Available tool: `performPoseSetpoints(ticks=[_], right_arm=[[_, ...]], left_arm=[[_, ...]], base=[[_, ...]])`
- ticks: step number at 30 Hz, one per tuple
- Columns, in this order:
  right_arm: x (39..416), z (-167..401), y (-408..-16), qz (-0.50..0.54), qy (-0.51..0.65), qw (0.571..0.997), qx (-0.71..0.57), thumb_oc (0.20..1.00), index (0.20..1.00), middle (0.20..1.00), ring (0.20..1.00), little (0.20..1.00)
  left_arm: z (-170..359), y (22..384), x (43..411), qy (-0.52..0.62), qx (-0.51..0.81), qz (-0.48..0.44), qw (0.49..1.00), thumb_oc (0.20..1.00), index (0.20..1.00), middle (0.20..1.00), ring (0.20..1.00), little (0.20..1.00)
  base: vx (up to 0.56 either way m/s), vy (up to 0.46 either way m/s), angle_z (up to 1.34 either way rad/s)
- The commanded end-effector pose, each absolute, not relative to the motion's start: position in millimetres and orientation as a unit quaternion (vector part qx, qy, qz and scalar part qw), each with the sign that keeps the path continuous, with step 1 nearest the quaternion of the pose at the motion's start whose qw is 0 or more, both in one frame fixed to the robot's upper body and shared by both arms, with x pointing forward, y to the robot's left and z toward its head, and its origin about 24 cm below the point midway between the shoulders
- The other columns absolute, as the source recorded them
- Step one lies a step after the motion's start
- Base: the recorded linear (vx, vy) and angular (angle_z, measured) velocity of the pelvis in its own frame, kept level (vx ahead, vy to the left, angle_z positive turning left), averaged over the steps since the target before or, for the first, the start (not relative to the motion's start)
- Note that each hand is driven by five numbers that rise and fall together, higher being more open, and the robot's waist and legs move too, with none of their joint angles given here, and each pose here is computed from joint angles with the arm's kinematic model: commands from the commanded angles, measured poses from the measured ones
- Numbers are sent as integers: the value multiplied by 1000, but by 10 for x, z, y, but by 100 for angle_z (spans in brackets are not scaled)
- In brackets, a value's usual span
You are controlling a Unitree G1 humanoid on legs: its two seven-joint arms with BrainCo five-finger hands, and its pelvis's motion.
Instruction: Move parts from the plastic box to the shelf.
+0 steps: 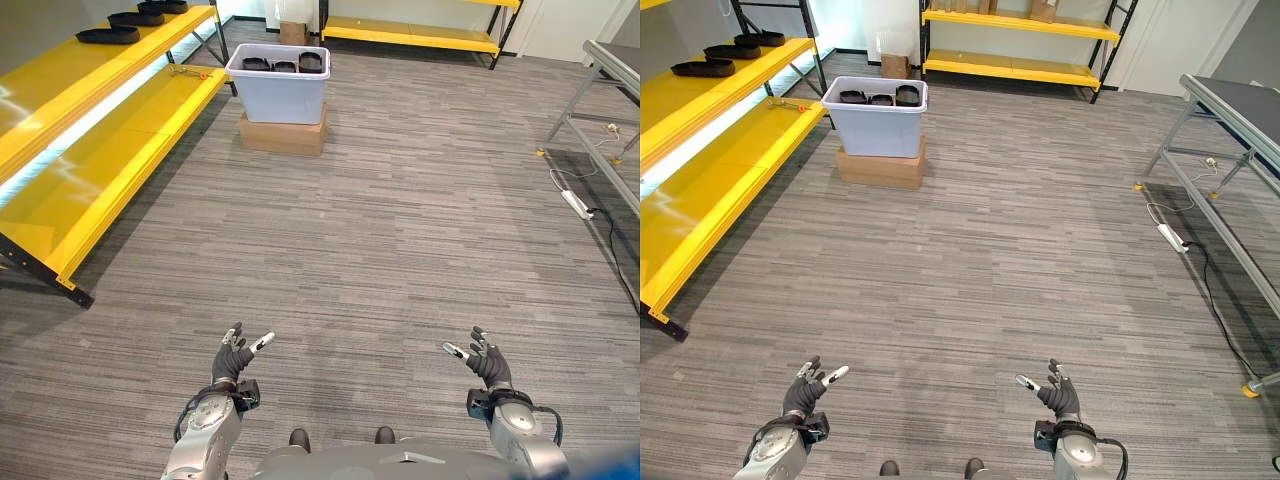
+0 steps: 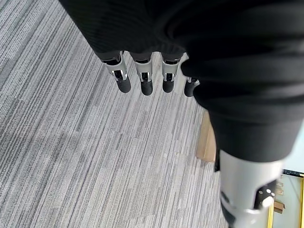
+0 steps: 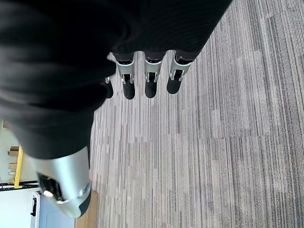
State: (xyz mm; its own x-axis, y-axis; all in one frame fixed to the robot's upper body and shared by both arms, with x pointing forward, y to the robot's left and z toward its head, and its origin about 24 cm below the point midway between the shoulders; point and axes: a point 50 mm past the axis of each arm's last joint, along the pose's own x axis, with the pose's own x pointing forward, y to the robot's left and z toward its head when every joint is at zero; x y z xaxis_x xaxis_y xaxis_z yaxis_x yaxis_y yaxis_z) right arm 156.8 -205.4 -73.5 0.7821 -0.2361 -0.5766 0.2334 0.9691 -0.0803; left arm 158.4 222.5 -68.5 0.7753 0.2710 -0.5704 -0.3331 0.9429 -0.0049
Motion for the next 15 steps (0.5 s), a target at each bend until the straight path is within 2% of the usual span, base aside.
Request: performPoseSetpoints(ticks=[1,15], right_arm=[[1796,-567,-2075,-121,254,960,0,1000,1000,1000,1000,1000],[1786,-564,-2069,-126,253,959,11,1000,1000,1000,1000,1000]], left_arm=[[-521,2258,1739,241,-66,167,954,1000,1000,1000,1000,1000],[-501,2244,1754,238,-62,162,956,1000,1000,1000,1000,1000]], base=[[0,0,0],[0,0,0]])
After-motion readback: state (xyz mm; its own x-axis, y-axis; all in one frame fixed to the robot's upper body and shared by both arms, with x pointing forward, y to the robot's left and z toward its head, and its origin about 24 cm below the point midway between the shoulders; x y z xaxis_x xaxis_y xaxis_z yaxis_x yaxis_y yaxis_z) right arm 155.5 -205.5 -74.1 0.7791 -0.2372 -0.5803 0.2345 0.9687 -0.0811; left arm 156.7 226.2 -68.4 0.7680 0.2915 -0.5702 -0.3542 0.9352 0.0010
